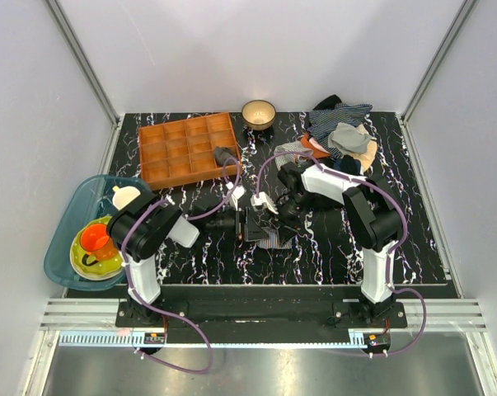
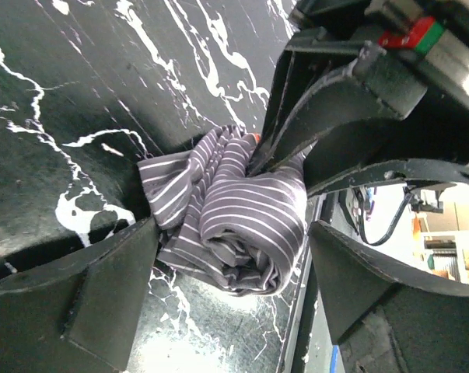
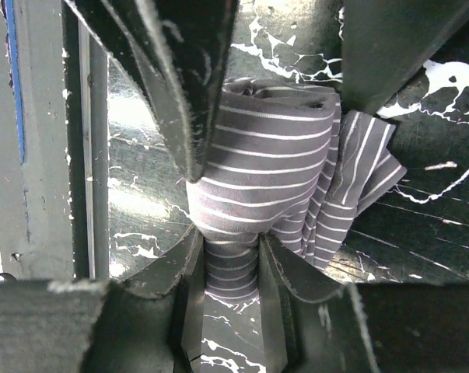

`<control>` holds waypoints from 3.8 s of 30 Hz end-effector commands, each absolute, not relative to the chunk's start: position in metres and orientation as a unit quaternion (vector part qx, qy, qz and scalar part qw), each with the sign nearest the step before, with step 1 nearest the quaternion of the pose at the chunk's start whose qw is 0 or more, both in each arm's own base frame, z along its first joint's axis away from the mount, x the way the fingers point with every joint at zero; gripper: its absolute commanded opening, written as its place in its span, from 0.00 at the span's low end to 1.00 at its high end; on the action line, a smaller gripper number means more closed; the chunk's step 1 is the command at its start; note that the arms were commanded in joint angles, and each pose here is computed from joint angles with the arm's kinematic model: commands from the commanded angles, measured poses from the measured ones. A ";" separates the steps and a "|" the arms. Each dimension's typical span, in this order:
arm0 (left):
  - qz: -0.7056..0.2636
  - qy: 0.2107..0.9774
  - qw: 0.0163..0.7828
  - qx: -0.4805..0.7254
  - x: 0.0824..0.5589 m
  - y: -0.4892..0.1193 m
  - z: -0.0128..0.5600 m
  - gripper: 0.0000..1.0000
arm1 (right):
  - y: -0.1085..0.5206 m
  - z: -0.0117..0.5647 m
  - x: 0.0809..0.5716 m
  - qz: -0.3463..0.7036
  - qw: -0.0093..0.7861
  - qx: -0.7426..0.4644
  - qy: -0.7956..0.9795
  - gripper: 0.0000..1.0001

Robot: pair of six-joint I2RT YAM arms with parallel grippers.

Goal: Roll the underwear
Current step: Roll the underwear to the center of the board, then pick up the underwear from the center of the board, then place the underwear in the storage box.

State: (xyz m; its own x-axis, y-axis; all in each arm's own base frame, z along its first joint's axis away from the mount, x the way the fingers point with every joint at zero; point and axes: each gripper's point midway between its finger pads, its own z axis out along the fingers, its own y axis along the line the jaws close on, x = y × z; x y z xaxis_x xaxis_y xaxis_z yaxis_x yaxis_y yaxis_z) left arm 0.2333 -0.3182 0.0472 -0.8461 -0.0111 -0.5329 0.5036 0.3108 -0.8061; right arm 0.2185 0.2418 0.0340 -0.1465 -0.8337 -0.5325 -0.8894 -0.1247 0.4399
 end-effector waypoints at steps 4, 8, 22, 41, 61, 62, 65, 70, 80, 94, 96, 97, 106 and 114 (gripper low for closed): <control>-0.571 0.784 0.156 0.188 0.202 -0.326 0.021 0.73 | 0.228 0.018 0.217 0.354 0.011 -0.639 0.683 0.31; -0.575 0.782 0.149 0.190 0.199 -0.331 0.019 0.60 | 0.226 0.016 0.217 0.349 0.013 -0.639 0.685 0.31; -0.632 0.739 0.160 0.173 0.194 -0.338 0.045 0.01 | 0.227 0.014 0.223 0.340 0.028 -0.629 0.698 0.34; -0.575 0.753 0.257 0.192 0.220 -0.324 0.091 0.00 | 0.227 0.138 0.240 0.354 0.175 -0.603 0.693 0.72; -0.302 0.793 0.529 -0.006 0.382 -0.130 0.213 0.00 | 0.200 0.169 0.241 0.365 0.275 -0.546 0.702 0.73; -0.294 0.801 0.522 -0.010 0.386 -0.124 0.209 0.00 | 0.200 0.170 0.240 0.367 0.276 -0.546 0.701 0.73; -0.271 0.813 0.515 -0.006 0.409 -0.107 0.205 0.00 | 0.201 0.173 0.238 0.370 0.279 -0.547 0.697 0.73; -0.235 0.847 0.476 -0.009 0.444 -0.091 0.171 0.00 | 0.201 0.172 0.238 0.370 0.279 -0.546 0.698 0.73; -0.229 0.868 0.439 -0.032 0.487 -0.089 0.126 0.00 | 0.199 0.161 0.240 0.368 0.265 -0.543 0.707 0.73; -0.244 0.874 0.415 -0.066 0.520 -0.093 0.095 0.00 | 0.199 0.155 0.239 0.369 0.254 -0.540 0.713 0.73; -0.241 0.877 0.409 -0.072 0.521 -0.093 0.088 0.00 | 0.199 0.155 0.240 0.371 0.253 -0.539 0.713 0.73; -0.240 0.878 0.407 -0.072 0.521 -0.095 0.086 0.00 | 0.199 0.156 0.239 0.372 0.254 -0.539 0.712 0.73; -0.196 0.926 0.320 -0.030 0.503 -0.110 0.051 0.00 | 0.199 0.160 0.238 0.373 0.256 -0.541 0.709 0.73; -0.150 0.956 0.252 0.007 0.478 -0.105 0.030 0.16 | 0.200 0.169 0.234 0.378 0.265 -0.543 0.701 0.73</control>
State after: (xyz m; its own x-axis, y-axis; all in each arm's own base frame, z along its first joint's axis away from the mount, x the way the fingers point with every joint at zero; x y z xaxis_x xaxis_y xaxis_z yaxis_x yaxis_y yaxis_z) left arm 0.5054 -0.1113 0.0597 -0.7916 -0.1629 -0.5889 0.0887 0.9230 -0.3746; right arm 0.2385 0.1962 0.1558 -0.2930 -0.5881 -0.7539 -0.9554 0.1494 0.2547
